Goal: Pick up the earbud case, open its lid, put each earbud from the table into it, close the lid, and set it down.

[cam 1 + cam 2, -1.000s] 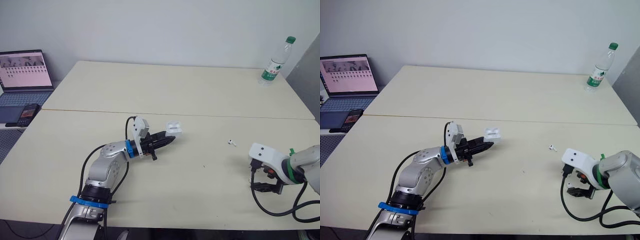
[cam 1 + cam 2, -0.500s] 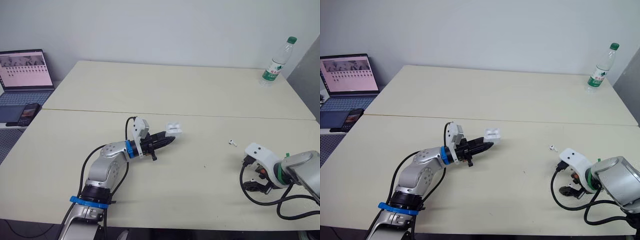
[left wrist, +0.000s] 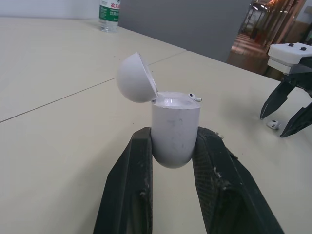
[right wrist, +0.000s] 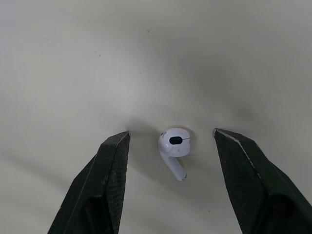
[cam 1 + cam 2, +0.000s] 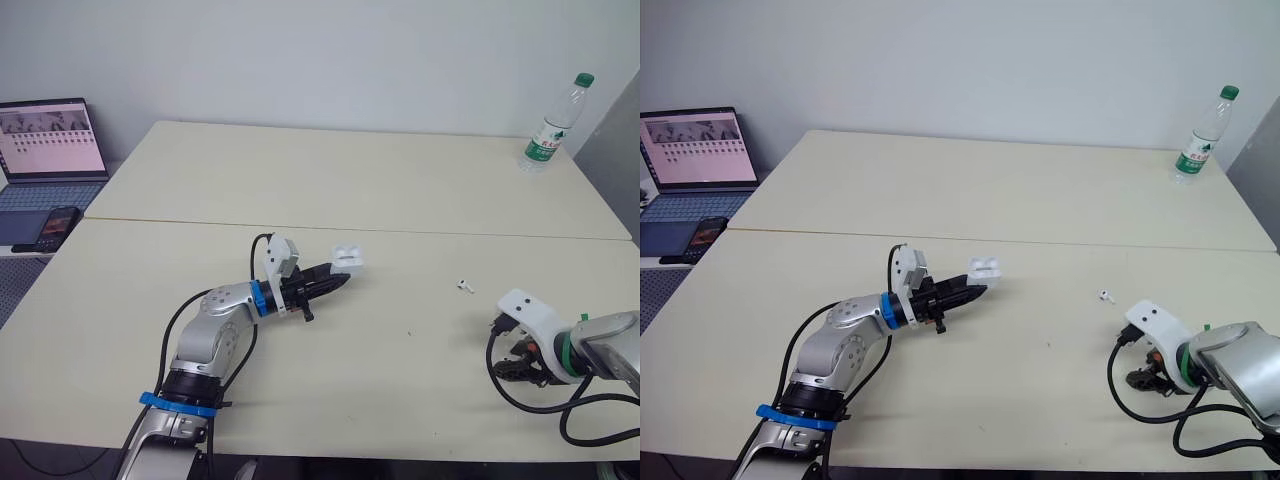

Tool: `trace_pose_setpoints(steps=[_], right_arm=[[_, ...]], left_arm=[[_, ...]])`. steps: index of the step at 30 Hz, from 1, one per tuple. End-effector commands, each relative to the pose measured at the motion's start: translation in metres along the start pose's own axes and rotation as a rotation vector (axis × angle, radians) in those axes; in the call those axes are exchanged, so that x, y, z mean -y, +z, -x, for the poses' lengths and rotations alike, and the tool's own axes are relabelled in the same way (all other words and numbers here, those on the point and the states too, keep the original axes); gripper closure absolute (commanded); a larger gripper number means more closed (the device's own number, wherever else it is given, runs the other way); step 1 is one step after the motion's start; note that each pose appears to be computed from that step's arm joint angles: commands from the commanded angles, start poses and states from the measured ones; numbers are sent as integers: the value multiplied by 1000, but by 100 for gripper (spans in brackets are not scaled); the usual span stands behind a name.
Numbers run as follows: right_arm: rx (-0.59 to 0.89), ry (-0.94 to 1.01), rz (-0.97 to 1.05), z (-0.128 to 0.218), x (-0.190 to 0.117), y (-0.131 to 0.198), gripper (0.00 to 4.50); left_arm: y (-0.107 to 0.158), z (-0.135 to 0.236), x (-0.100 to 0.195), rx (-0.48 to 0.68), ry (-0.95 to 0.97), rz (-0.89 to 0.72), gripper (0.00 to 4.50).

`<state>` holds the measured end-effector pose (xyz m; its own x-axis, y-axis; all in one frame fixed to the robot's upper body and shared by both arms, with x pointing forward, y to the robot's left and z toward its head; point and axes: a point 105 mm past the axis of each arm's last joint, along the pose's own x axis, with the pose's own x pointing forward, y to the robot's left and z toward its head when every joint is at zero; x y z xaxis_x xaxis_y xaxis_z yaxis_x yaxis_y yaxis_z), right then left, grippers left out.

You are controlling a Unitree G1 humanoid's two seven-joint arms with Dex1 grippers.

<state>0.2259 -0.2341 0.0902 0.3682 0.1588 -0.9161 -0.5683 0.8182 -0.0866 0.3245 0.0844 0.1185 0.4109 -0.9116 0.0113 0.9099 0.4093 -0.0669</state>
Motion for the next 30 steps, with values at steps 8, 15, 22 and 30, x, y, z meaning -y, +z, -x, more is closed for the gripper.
trace_pose_setpoints(steps=[8, 15, 22, 30], right_arm=[[23, -8, -2, 5, -1, 2, 264], [24, -5, 8, 5, -4, 3, 408], [138, 7, 136, 11, -11, 24, 408], [703, 35, 334, 41, -24, 97, 408]], left_arm=[[9, -2, 1, 20, -18, -47, 372], [7, -1, 2, 12, -18, -49, 372], [7, -1, 2, 12, -23, -53, 372], [17, -9, 4, 57, -18, -62, 372]])
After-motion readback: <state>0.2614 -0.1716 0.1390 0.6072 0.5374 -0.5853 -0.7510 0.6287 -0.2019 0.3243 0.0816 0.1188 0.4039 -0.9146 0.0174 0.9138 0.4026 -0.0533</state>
